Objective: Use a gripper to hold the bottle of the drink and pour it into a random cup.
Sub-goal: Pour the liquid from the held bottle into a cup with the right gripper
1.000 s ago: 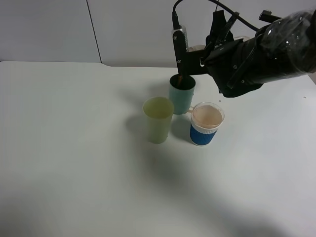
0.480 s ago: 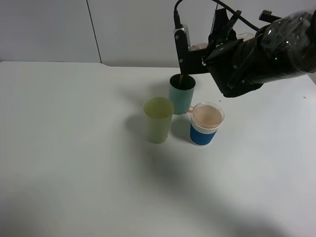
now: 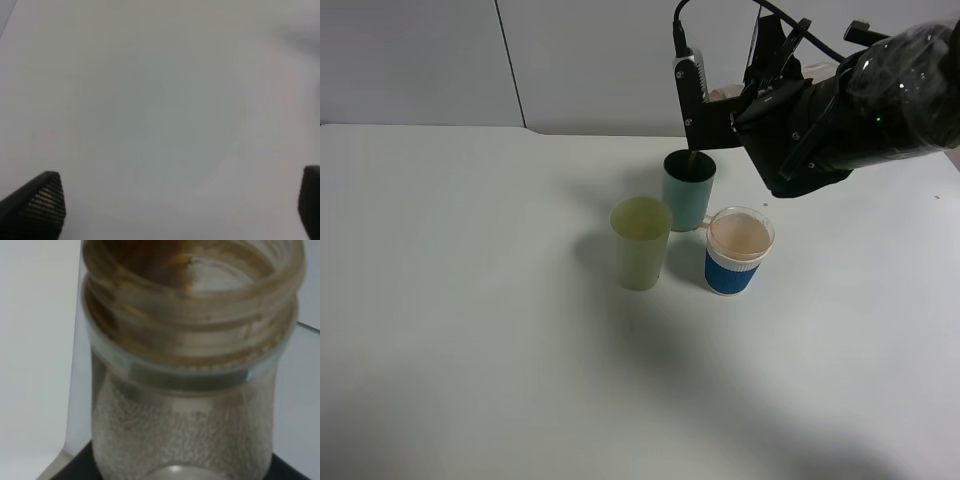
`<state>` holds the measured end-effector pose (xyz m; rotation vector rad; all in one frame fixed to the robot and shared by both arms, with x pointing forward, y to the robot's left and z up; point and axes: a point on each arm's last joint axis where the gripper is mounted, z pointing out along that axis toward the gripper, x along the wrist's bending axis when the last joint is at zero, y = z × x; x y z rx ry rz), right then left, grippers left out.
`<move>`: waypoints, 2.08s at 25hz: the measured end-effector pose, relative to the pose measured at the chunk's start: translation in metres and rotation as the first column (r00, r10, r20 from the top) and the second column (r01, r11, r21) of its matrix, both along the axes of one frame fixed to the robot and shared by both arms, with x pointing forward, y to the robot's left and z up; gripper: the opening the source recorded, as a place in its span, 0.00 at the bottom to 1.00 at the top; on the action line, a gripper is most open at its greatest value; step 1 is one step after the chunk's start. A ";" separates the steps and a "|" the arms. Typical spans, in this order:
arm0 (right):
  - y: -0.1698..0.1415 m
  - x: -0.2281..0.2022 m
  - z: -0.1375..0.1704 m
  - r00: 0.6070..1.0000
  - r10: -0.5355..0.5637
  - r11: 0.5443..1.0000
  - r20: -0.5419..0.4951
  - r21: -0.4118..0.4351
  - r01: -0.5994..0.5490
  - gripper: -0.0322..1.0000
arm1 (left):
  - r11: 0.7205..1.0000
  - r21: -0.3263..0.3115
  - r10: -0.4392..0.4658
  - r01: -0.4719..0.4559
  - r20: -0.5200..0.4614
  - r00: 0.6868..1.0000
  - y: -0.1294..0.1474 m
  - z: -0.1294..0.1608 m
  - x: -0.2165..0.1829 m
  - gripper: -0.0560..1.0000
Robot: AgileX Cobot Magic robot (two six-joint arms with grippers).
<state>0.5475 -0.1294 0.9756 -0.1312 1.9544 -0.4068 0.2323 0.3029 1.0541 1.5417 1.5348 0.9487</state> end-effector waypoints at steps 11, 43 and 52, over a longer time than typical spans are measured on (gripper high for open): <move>0.000 0.000 0.000 1.000 0.011 1.000 -0.007 -0.029 -0.011 0.38 | 1.000 0.000 0.000 0.000 0.000 1.000 0.000 0.000 0.000 0.93; -0.002 0.000 0.002 0.999 0.041 0.983 -0.030 -0.179 -0.046 0.38 | 1.000 0.000 0.000 0.000 0.000 1.000 0.000 0.000 0.000 0.93; -0.002 0.000 0.002 0.997 0.062 0.969 -0.049 -0.237 -0.072 0.38 | 1.000 0.000 0.000 0.000 0.000 1.000 0.000 0.000 0.000 0.93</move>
